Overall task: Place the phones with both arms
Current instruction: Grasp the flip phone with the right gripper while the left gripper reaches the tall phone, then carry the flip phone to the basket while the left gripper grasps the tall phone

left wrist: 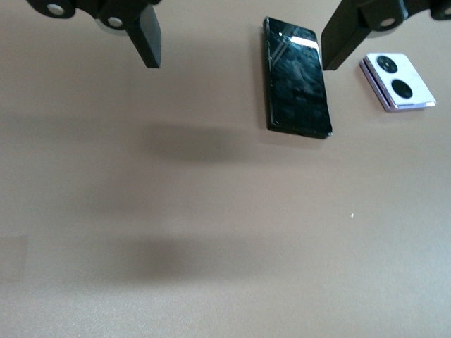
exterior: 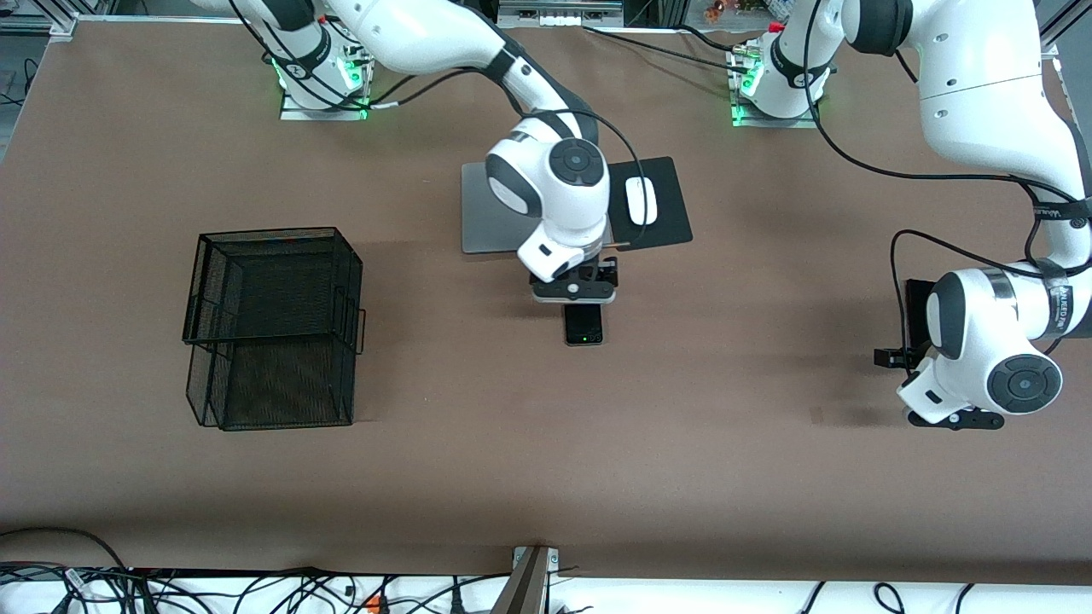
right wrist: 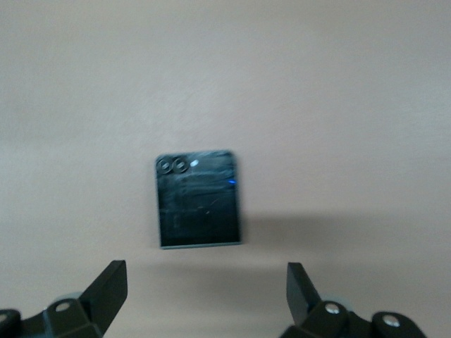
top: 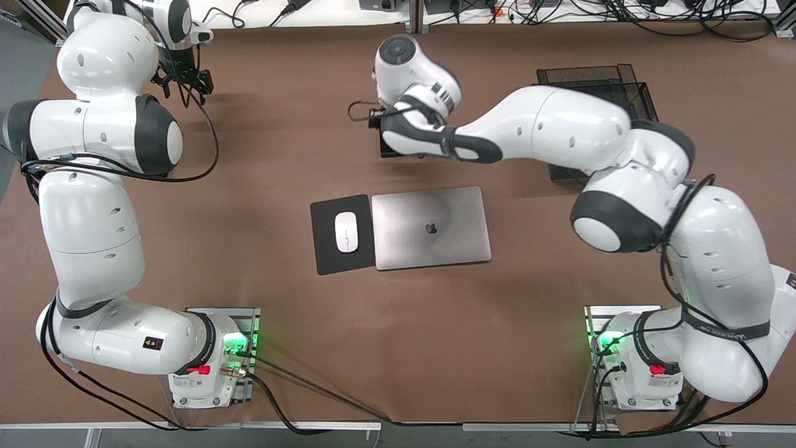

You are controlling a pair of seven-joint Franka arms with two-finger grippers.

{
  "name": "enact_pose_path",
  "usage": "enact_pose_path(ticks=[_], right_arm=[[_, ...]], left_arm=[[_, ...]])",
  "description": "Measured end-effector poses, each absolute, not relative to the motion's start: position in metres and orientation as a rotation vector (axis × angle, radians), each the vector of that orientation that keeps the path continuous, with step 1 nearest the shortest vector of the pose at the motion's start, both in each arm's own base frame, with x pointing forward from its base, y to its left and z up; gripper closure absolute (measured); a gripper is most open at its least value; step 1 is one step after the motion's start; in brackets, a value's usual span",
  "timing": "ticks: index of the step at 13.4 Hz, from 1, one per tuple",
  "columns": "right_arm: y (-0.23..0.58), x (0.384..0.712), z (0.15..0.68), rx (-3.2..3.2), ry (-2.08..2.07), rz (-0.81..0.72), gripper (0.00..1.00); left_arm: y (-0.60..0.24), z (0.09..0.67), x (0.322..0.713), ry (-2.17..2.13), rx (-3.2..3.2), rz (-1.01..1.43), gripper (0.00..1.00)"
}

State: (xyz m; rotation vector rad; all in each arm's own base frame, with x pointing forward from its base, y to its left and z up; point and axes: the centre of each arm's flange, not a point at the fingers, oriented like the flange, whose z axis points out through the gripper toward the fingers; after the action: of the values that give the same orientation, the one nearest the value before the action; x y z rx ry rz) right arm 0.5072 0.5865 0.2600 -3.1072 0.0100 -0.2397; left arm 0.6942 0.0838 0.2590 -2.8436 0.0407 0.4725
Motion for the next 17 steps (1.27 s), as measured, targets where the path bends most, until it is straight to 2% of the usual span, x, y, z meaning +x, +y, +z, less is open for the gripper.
enact_pose_path(ticks=[7, 13, 17], right_arm=[[0.597, 0.506, 0.208, -3.131, -0.086, -0.385, 0.0], [0.594, 0.515, 0.186, -3.075, -0.076, -0.444, 0.0], [0.591, 0.518, 0.169, -3.059, -0.058, -0.461, 0.0]], left_arm=[[0.15, 0.225, 0.692, 0.21, -3.001, 0.411, 0.0], [0.165, 0.221, 0.69, 0.25, -3.033, 0.398, 0.0], [0.216, 0.217, 0.673, 0.158, -3.091, 0.398, 0.0]])
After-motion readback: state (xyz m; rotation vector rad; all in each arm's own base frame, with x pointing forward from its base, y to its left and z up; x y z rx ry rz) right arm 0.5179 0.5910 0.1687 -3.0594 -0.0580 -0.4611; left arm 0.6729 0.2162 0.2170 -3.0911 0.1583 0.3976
